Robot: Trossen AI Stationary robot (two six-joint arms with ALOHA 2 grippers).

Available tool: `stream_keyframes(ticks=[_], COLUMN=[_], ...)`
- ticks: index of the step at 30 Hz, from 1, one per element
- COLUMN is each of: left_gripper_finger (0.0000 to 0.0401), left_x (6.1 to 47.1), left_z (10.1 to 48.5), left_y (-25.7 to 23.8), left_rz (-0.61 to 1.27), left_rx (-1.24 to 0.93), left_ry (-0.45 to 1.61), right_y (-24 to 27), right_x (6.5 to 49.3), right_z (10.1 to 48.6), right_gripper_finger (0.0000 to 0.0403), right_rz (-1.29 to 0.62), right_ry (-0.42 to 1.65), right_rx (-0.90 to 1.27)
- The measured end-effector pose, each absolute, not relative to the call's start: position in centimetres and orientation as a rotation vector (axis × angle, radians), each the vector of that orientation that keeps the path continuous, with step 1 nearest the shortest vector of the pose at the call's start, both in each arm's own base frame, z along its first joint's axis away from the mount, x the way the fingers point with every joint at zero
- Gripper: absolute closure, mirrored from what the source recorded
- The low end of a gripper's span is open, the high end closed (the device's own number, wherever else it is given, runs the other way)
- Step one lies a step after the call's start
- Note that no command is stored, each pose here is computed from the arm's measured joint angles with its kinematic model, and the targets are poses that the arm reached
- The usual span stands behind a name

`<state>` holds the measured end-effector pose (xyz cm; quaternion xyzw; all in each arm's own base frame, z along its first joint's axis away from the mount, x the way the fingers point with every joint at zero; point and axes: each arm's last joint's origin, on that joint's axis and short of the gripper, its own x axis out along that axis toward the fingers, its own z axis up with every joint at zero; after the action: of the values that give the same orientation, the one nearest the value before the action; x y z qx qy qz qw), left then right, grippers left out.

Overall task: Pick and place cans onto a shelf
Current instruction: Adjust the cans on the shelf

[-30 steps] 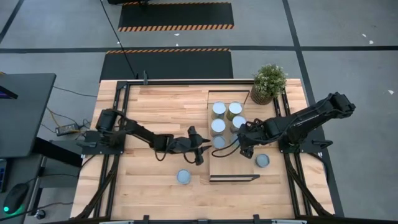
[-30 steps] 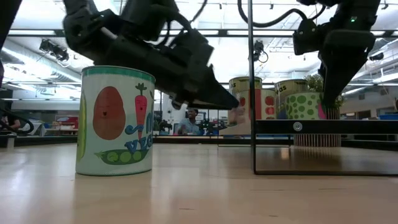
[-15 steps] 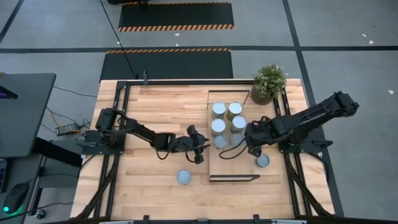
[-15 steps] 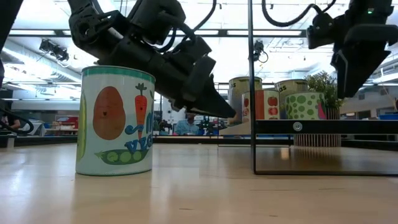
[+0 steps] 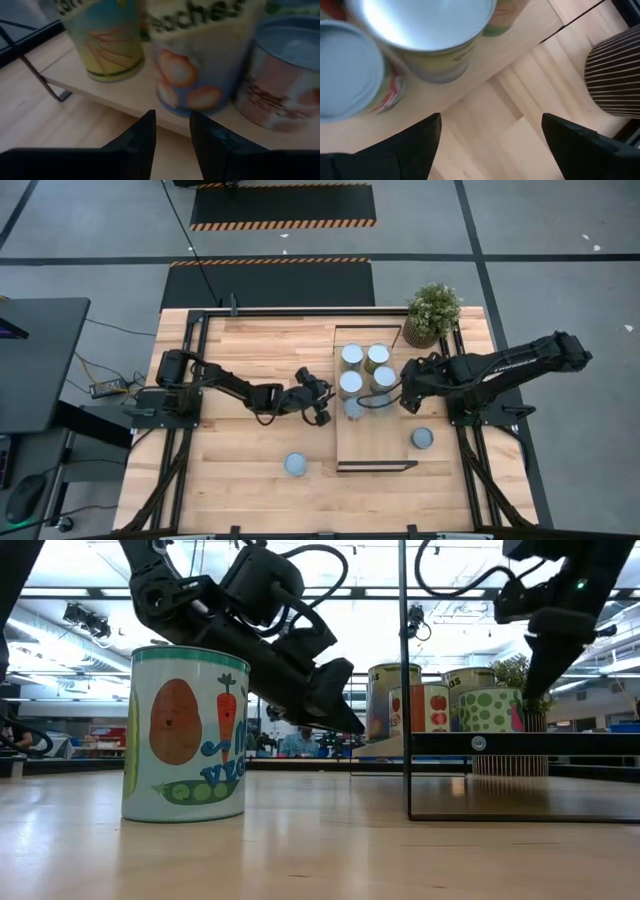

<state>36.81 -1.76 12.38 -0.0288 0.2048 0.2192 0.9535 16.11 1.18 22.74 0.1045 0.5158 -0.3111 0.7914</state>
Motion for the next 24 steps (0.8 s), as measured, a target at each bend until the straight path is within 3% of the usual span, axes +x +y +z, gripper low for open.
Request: stream_keyframes(ticks=[19, 24], left_gripper_finger=[0.0275, 0.0275], left_x=[37.3, 37.2], left_z=[13.4, 13.2], left_y=[1.1, 1.3], left_rz=[0.487, 0.455], left_rx=[-0.106, -0.079], left_ry=[0.304, 0.351], right_y=[-1.6, -1.6], right_x=[17.8, 17.4], right_z=[22.3, 22.2], right_gripper_finger=[0.0050, 0.0050], right_rz=[-0.643, -0.633], right_ry=[0.998, 1.052], right_rx=[0.249, 0.265])
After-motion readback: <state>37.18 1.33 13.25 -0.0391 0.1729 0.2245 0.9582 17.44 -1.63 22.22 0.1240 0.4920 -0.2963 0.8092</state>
